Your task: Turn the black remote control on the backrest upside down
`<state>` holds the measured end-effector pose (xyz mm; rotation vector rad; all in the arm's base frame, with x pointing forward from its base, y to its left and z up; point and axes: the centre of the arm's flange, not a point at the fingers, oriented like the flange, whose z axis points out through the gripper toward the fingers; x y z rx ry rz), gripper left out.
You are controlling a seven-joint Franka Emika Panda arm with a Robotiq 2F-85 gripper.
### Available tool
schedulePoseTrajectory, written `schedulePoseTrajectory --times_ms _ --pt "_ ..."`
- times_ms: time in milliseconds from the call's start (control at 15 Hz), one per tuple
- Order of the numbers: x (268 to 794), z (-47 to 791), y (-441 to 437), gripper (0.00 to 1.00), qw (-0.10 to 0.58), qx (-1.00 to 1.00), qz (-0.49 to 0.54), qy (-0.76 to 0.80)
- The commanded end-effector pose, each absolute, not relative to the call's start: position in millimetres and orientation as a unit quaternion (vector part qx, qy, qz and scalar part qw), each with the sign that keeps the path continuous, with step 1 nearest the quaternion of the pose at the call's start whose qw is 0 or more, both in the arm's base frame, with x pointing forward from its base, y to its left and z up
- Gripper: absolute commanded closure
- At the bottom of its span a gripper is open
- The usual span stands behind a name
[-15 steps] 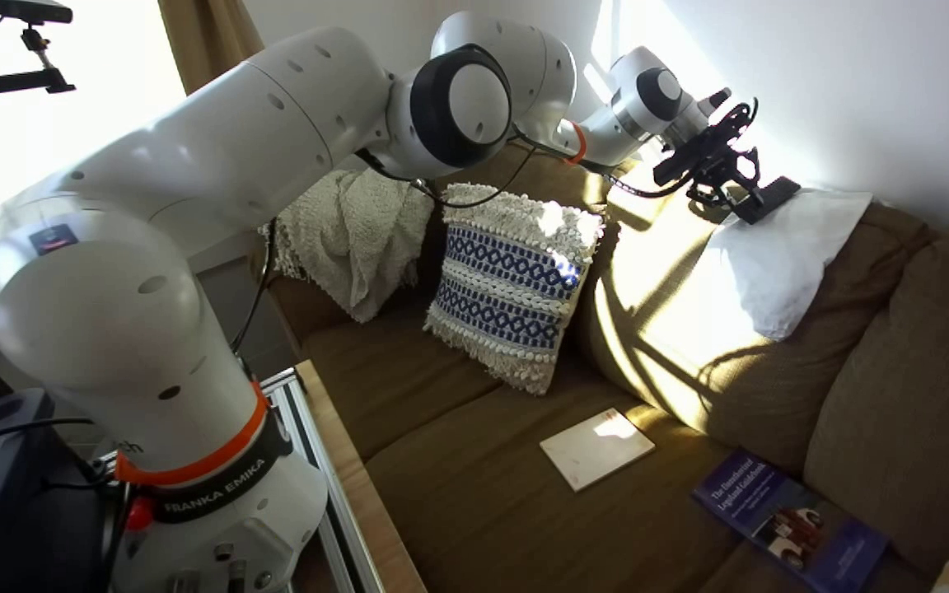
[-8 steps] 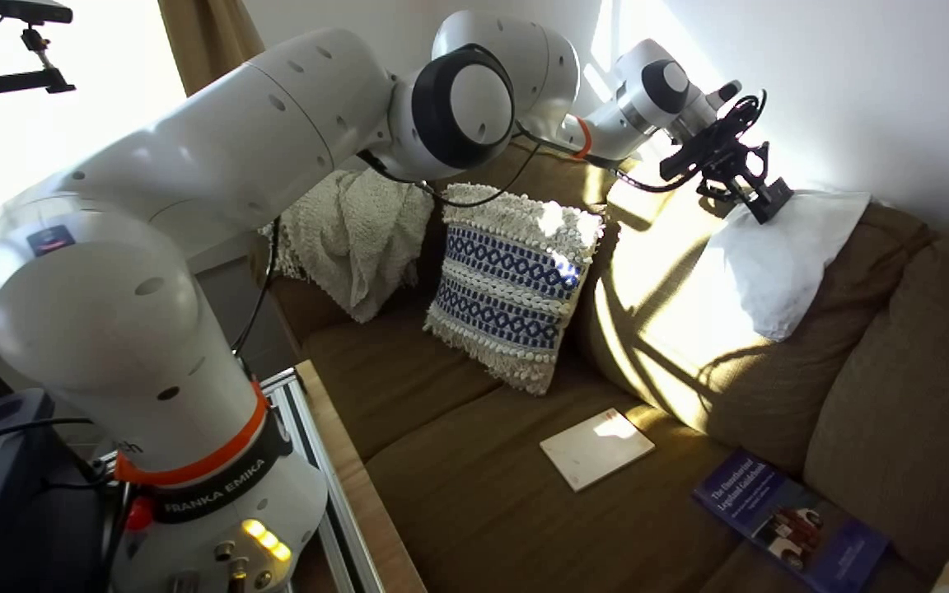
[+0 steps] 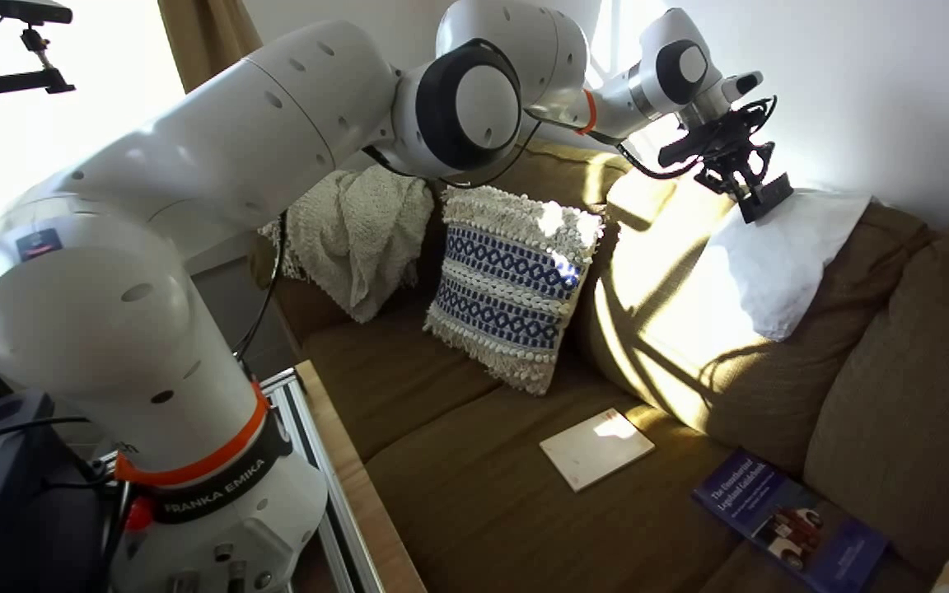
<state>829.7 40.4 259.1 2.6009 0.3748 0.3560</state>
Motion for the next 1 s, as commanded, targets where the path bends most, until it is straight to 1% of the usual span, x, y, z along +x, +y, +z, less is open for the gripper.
schedulePoseTrajectory --times_ms 0,400,533,733,933 --pt "830.8 276.2 27.4 0.95 0.157 0.973 0.136 0.098" --pt "820.5 280.3 -1.2 0.95 0.028 0.991 0.115 0.058" --pt "820.0 280.6 -16.1 0.95 -0.004 0.993 0.102 0.051" --pt "815.4 284.4 -35.2 0.95 -0.035 0.995 0.08 0.038" --pt "808.7 283.8 -51.1 0.95 -0.038 0.997 0.054 0.034"
